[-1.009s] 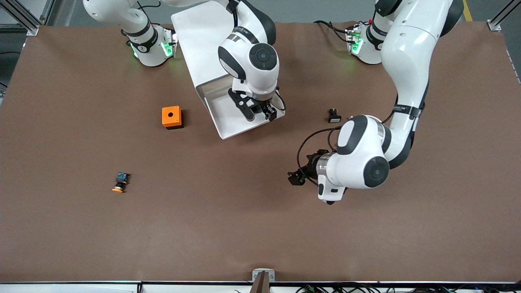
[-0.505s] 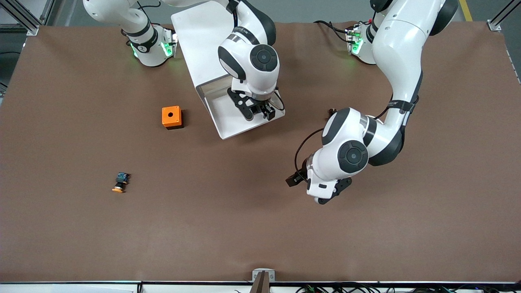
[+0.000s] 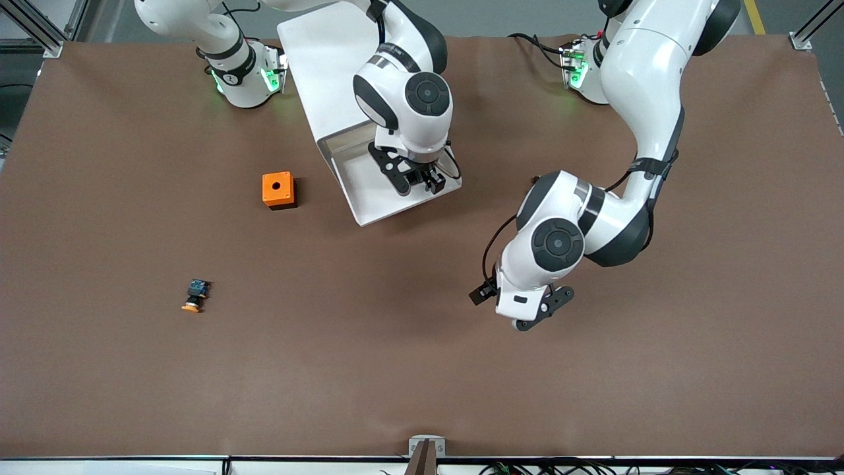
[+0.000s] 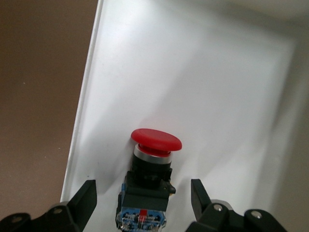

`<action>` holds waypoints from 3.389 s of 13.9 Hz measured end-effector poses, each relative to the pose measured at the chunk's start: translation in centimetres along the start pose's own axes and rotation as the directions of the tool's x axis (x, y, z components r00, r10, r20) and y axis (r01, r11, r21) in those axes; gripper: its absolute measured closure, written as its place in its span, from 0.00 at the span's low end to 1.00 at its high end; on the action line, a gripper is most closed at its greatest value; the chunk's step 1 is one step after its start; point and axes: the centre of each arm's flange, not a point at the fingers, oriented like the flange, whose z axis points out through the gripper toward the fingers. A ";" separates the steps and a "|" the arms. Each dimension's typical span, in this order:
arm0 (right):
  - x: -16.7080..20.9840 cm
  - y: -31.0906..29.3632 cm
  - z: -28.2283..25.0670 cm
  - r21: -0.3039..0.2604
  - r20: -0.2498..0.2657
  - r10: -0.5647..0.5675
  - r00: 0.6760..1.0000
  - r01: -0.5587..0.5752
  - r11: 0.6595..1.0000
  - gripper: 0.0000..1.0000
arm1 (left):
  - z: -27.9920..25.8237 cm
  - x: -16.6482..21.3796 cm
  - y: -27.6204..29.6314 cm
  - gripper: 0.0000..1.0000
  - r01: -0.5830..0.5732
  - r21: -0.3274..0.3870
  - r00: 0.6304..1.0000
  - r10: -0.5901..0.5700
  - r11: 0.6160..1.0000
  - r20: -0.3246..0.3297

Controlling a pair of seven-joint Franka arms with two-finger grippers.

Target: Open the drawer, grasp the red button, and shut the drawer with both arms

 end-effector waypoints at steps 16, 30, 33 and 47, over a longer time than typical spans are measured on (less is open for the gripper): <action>1.0 -0.4 -0.5 0.011 0.001 0.018 1.000 -0.018 1.000 0.56 | 0.5 -0.9 0.3 0.00 -0.015 0.015 1.000 0.015 1.000 -0.006; 24.3 4.9 -16.7 -0.036 0.140 -0.262 0.955 0.269 0.962 0.56 | 2.2 -8.6 3.5 0.00 -0.127 0.040 0.992 0.127 0.991 0.008; 29.9 6.8 -18.0 -0.023 0.122 -0.352 0.928 0.358 0.934 0.56 | 3.5 -13.4 5.0 0.00 -0.194 0.058 0.981 0.194 0.979 0.018; 49.5 8.7 -4.3 0.057 -0.073 -0.664 0.744 0.667 0.742 0.56 | 5.8 -24.2 7.5 0.00 -0.263 0.016 0.952 0.256 0.965 0.170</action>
